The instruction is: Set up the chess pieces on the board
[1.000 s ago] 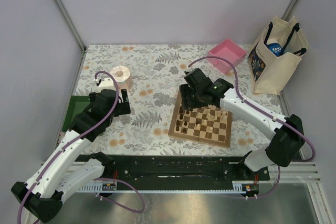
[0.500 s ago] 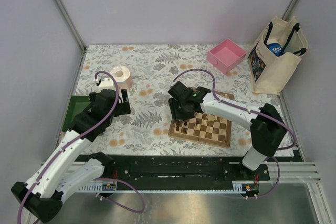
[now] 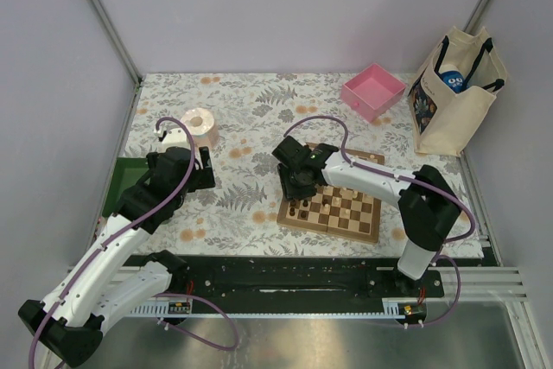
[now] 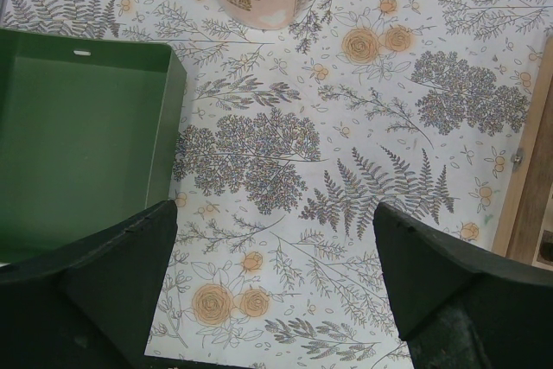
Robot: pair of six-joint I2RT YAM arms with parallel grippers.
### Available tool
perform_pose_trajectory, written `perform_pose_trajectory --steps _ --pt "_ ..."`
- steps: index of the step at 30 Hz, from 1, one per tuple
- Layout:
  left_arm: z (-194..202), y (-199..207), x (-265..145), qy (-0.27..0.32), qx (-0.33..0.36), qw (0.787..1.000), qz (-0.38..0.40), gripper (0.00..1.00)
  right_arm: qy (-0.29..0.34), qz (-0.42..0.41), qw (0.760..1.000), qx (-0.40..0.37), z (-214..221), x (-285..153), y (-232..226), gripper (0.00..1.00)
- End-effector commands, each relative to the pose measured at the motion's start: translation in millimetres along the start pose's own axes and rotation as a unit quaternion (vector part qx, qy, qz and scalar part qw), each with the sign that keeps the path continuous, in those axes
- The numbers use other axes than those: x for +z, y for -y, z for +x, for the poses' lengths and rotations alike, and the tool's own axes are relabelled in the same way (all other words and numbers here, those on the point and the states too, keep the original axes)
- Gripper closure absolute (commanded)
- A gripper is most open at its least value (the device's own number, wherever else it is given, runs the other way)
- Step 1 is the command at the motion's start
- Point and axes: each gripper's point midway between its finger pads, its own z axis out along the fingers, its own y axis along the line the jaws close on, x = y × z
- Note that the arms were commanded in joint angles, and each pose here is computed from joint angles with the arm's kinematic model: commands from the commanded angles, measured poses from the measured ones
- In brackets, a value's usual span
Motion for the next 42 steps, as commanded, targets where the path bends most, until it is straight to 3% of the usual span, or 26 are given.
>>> perform_pose_trajectory --steps 1,42 --pt "-2 1 0 0.007 -0.004 1.0 0.005 0.01 0.033 -0.002 0.999 -0.001 -17 1 -8 0.53" --pt "0 2 2 0.001 -0.001 1.0 0.004 0.01 0.029 0.018 0.999 -0.024 -11 7 5 0.74"
